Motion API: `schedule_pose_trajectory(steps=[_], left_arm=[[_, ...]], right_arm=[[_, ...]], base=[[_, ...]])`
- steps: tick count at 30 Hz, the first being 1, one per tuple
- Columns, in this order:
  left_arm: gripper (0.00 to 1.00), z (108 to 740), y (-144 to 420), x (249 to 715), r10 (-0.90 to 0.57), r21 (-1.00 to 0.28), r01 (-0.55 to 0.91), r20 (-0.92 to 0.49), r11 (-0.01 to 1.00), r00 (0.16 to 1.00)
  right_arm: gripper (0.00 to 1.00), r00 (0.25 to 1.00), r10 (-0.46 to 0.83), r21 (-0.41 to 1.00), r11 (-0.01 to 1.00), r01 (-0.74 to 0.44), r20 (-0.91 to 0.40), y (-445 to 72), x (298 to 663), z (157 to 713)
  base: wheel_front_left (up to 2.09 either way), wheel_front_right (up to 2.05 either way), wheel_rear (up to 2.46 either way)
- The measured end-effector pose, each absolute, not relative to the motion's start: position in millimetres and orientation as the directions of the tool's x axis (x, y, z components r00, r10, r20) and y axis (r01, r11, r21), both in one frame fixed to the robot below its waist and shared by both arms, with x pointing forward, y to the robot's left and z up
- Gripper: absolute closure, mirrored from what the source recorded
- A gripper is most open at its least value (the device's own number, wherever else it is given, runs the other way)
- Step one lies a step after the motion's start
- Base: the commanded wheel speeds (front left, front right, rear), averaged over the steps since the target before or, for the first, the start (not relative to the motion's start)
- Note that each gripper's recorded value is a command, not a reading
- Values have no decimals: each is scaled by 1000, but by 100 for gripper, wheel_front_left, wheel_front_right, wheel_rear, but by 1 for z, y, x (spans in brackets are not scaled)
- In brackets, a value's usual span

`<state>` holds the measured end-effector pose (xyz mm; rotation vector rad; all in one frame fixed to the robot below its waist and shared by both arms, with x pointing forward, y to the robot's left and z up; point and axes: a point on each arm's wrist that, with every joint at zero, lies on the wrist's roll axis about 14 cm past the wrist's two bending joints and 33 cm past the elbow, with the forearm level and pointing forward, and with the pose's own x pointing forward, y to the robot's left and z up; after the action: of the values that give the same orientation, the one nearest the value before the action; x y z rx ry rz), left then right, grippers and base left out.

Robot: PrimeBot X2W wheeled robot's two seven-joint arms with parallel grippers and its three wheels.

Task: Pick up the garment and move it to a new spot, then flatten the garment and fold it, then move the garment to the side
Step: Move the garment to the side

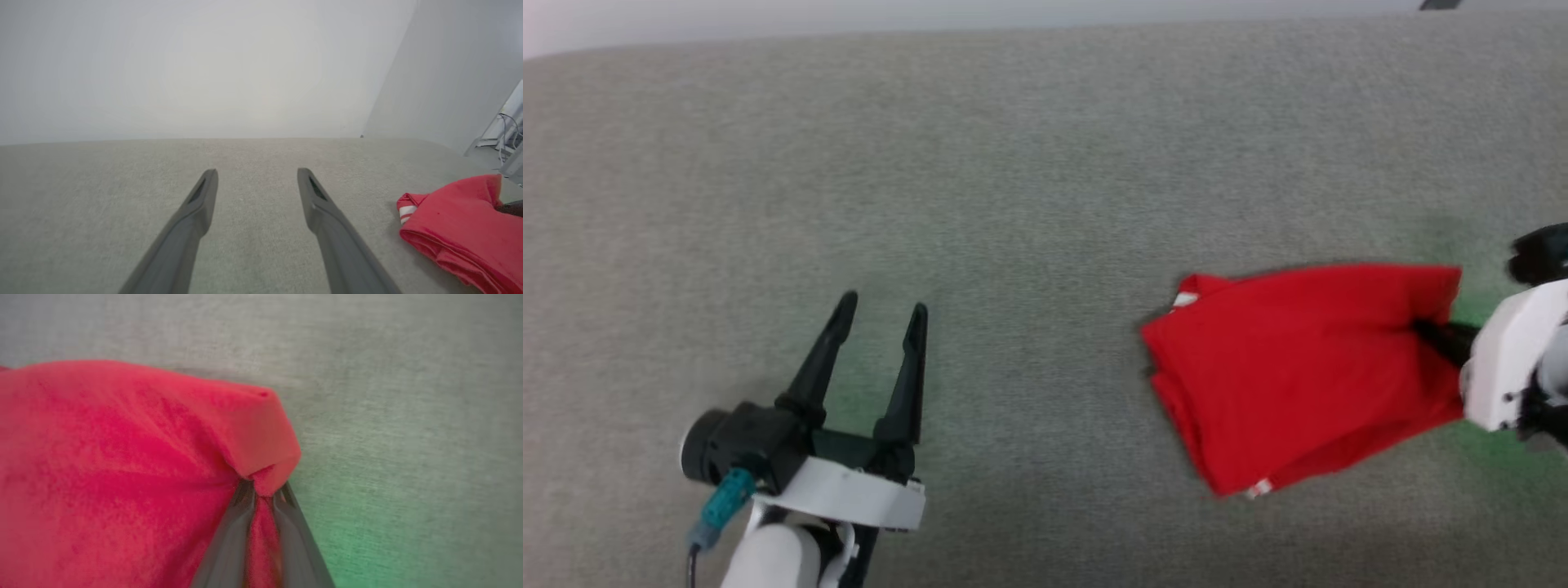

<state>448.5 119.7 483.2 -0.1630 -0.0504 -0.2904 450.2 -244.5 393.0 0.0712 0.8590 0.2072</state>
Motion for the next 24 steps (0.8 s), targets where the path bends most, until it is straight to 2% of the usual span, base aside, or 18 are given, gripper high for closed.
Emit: schedule_pose_trajectory(steps=[7, 12, 17, 24], left_arm=[[0, 500, 82, 478, -412, -98, 427, 143, 899, 900], [0, 520, 43, 510, -531, -35, 552, 225, 833, 817], [0, 536, 5, 542, -618, 21, 642, 300, 766, 727], [0, 526, -27, 574, -676, 50, 703, 330, 709, 659]], right_arm=[[100, 747, 7, 69, 996, 52, -665, -336, 449, 422], [100, 784, -162, 6, 978, 207, -599, -400, 447, 439], [100, 779, -311, -70, 942, 328, -544, -451, 446, 446], [100, 773, -432, -186, 901, 391, -466, -488, 470, 454]], base=[[0, 0, 0], [0, 0, 0], [0, 0, 0], [0, 0, 0]])
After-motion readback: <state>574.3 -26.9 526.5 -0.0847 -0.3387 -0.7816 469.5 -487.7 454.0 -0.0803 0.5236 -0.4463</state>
